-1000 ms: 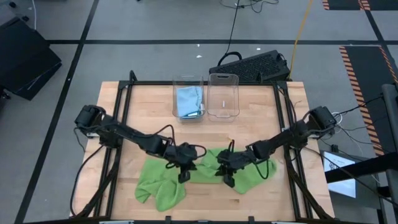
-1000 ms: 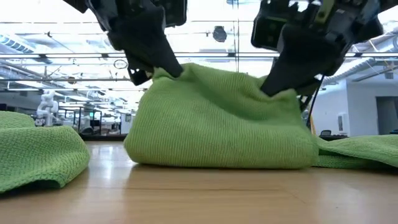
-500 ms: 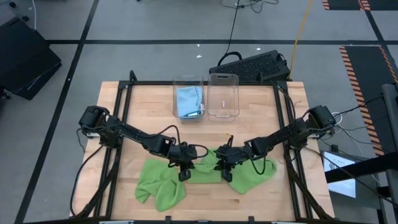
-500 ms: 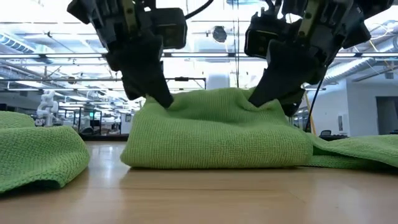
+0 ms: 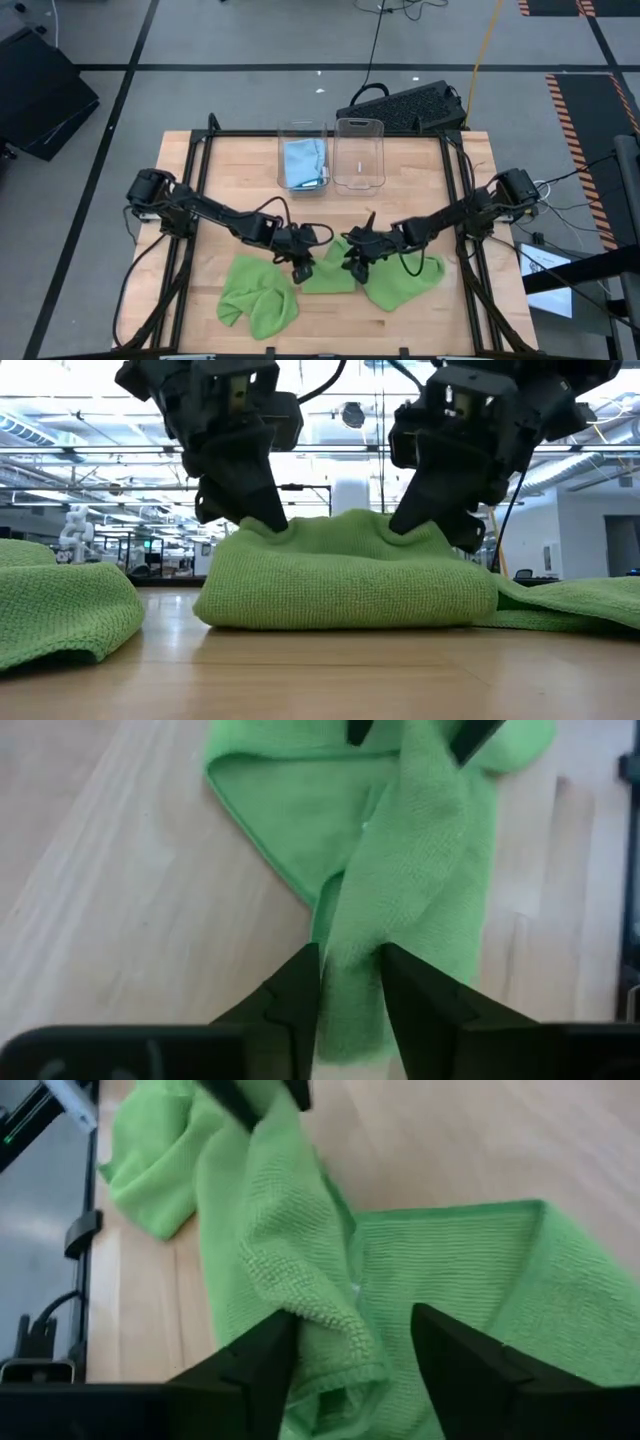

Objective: Fold microfiber towels
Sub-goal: Fold the top left green microfiber towel

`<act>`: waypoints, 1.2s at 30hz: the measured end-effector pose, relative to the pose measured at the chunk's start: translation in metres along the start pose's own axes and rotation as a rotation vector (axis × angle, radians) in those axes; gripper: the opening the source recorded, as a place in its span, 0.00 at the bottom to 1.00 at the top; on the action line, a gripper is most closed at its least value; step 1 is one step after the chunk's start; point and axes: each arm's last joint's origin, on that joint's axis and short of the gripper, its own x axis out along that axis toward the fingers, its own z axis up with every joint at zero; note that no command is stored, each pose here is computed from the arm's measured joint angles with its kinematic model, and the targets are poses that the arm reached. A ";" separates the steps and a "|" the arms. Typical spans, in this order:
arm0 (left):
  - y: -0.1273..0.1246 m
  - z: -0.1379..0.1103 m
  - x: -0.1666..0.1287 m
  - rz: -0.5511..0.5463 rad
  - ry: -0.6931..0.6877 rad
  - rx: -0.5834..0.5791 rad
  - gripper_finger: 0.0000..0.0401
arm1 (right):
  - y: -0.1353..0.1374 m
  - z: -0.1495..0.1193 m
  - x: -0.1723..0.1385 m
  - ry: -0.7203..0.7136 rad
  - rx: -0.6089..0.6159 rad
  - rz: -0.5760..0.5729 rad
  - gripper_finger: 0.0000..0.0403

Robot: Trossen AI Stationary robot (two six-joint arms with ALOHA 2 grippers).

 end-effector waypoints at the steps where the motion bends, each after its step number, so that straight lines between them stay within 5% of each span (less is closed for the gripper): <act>1: 0.001 0.002 -0.001 -0.005 -0.008 -0.009 0.28 | -0.001 0.001 0.000 -0.003 0.007 -0.001 0.51; 10: -0.002 0.011 -0.015 -0.063 -0.059 -0.022 0.29 | -0.002 0.003 -0.010 0.012 0.007 -0.021 0.62; 15: -0.009 0.015 -0.016 -0.109 -0.126 -0.010 0.29 | -0.007 0.002 -0.022 0.072 -0.017 -0.090 0.62; 23: -0.016 0.023 -0.012 -0.122 -0.259 0.043 0.29 | 0.003 0.010 -0.037 0.015 -0.022 -0.015 0.60; 30: -0.014 0.013 0.015 -0.086 -0.217 0.083 0.28 | 0.030 0.011 -0.026 -0.203 -0.065 0.248 0.44; 36: -0.020 0.002 0.018 -0.003 -0.224 0.101 0.17 | 0.020 -0.007 0.003 -0.164 -0.088 0.172 0.20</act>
